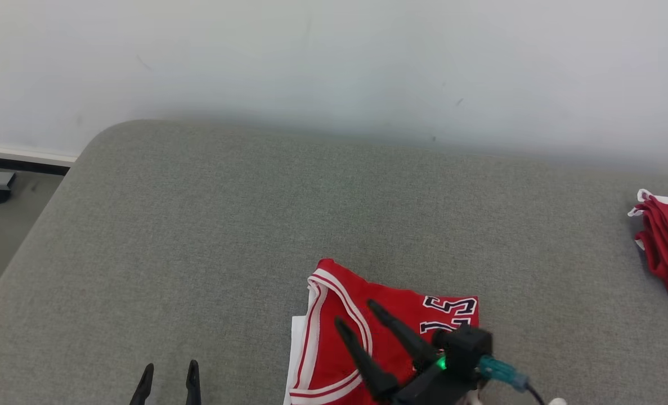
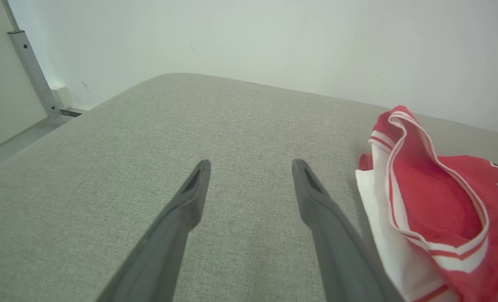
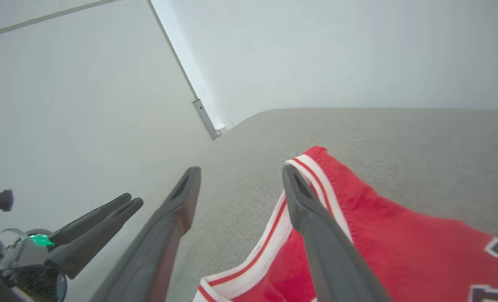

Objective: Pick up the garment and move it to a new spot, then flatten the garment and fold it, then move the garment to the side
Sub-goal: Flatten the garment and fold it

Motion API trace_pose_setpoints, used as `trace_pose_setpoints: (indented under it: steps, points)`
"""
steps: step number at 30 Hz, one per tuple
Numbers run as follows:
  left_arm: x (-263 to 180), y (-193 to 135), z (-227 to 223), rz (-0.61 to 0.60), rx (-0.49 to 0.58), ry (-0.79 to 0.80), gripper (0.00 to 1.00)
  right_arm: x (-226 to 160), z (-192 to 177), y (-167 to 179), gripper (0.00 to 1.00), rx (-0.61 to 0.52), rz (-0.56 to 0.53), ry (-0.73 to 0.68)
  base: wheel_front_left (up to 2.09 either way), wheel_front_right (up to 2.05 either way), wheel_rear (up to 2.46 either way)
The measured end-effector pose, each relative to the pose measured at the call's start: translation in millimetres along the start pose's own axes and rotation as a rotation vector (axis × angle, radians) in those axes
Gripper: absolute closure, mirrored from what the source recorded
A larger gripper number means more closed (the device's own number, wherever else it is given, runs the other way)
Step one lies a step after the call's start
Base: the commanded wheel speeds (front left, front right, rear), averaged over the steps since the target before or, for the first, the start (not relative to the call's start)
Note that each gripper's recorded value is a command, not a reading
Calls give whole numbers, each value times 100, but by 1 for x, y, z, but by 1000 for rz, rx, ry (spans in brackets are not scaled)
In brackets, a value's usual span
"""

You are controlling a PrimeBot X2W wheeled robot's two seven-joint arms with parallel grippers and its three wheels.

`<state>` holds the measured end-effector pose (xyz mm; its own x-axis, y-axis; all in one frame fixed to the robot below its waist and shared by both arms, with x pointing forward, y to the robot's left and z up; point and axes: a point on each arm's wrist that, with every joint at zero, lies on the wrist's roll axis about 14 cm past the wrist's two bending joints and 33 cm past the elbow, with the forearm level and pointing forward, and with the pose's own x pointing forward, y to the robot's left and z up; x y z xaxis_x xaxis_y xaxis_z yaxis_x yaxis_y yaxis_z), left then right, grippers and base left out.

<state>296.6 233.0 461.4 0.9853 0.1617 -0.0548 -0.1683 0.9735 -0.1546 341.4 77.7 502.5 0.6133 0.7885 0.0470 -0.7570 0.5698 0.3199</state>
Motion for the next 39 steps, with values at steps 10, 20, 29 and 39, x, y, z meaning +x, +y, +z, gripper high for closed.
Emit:
trace_pose_setpoints:
  steps: [10,20,29,39]
  points:
    - [3,1,7,-1,7,-23,0,-53,49,-90,0,-126,-305,-149,0,0,0]
    - [6,-3,9,-11,13,-28,0,-104,43,-125,0,-142,-506,-157,0,0,0]
    - [8,-6,15,-20,16,-46,0,-140,55,-141,0,-125,-651,-228,0,0,0]
    - [13,-27,28,-90,55,-89,0,-170,53,-141,0,-144,-729,-233,0,0,0]
